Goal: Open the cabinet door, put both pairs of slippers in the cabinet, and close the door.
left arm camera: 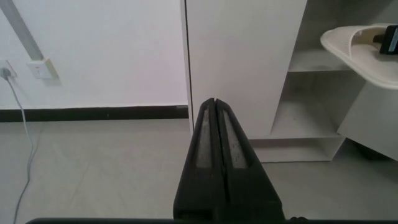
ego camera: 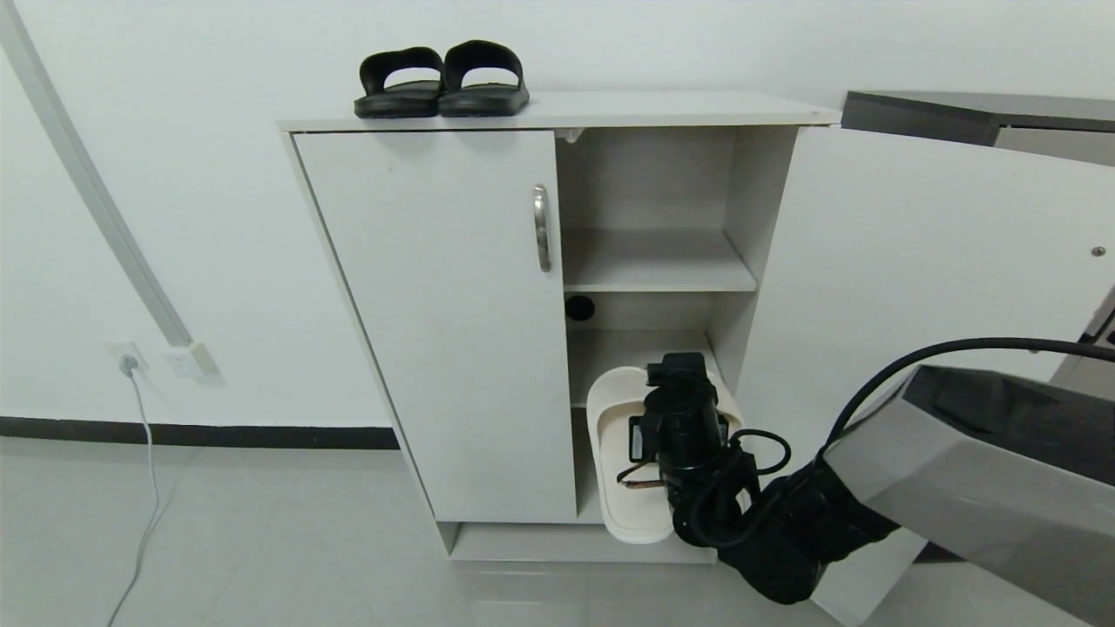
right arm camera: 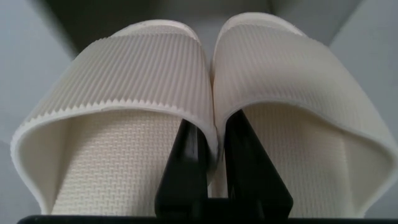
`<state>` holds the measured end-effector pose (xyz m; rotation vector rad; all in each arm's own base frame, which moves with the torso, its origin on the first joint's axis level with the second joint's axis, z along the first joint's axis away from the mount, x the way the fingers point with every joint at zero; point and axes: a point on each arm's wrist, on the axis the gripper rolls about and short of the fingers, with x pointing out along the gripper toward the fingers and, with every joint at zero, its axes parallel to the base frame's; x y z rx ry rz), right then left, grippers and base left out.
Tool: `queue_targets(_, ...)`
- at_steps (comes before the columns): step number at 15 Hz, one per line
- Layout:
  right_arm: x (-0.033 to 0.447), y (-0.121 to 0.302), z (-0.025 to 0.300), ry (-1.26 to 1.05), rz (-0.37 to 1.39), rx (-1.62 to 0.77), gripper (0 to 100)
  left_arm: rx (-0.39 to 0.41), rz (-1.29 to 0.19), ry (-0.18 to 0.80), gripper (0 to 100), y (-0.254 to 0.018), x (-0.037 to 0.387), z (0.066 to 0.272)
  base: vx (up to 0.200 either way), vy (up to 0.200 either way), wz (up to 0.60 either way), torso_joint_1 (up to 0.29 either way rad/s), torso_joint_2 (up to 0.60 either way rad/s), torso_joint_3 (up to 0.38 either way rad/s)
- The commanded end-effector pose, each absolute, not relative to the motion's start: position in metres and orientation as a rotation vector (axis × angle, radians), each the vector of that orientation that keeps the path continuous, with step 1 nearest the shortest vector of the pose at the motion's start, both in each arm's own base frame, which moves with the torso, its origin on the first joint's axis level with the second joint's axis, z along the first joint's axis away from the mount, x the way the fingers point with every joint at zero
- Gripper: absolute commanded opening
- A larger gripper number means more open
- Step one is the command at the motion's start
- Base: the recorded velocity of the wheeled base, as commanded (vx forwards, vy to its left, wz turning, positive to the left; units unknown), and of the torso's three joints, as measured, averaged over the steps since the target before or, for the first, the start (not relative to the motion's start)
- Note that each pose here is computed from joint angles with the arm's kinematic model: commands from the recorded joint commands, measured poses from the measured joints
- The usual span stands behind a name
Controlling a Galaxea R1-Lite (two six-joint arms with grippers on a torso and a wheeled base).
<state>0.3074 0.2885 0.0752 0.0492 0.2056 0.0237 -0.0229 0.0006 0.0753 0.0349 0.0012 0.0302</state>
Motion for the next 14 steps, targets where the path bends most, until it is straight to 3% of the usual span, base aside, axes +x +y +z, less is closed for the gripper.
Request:
queue_targets(1, 0.309, 0.289, 0.064, 0.224, 0.017, 0.03, 0, 0.035, 0.029, 0.002, 0, 0.001, -0.023, 0.075, 0.0, 0.0, 0.0, 0.0, 0.0, 0.0)
queue_targets(14, 0.31, 0.292, 0.047, 0.239, 0.014, 0.01, 0, 0.034, 0.031, 0.005, 0, 0.001, -0.023, 0.075, 0.0, 0.0, 0.0, 0.0, 0.0, -0.007)
